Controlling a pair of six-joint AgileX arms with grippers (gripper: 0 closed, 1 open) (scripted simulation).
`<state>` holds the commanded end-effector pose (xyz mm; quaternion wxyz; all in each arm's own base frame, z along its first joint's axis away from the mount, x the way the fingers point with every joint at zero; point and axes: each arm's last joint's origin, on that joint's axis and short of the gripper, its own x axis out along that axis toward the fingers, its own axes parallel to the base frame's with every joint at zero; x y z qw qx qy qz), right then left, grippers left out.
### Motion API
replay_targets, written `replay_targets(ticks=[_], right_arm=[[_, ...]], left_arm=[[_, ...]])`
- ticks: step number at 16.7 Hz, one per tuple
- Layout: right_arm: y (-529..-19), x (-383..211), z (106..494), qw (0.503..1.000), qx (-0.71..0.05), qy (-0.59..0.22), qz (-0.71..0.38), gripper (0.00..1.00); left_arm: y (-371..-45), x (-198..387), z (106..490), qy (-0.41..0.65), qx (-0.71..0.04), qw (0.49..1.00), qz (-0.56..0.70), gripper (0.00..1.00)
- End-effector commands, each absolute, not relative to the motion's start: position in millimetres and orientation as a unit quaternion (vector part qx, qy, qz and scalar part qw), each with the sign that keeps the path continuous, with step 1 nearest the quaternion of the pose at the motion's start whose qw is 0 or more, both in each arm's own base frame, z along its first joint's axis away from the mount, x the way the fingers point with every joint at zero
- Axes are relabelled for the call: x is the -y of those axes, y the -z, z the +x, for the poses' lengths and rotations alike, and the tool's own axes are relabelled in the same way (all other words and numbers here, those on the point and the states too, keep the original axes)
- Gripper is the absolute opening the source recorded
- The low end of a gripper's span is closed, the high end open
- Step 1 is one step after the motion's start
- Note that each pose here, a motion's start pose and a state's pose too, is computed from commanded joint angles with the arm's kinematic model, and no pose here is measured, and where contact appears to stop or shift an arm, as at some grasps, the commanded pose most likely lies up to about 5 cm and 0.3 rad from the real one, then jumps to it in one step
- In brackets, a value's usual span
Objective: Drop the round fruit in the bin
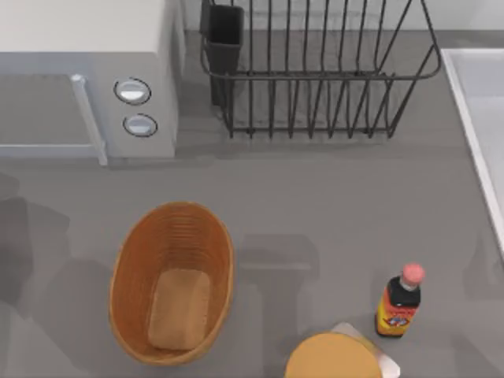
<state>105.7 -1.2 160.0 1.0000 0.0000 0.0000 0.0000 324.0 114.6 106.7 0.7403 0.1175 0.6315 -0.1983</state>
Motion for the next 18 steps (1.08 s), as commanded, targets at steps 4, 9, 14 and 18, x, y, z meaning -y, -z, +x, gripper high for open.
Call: replay_targets(ticks=[4,9,14,18], right_arm=[[-160.0,1.2,105.7,1.000,0.000,0.000,0.000,1.00],[-160.0,1.2,105.7,1.000,0.000,0.000,0.000,1.00],[-160.0,1.2,105.7,1.000,0.000,0.000,0.000,1.00],[-160.0,1.2,105.7,1.000,0.000,0.000,0.000,1.00]], left_arm=[[-106.7,-114.6,324.0,0.198,-0.632,0.740,0.118,0.47],[-106.7,-114.6,324.0,0.198,-0.632,0.740,0.118,0.10],[-106.7,-114.6,324.0,0.198,-0.632,0.740,0.118,0.00],[-106.7,-114.6,324.0,0.198,-0.632,0.740,0.118,0.00]])
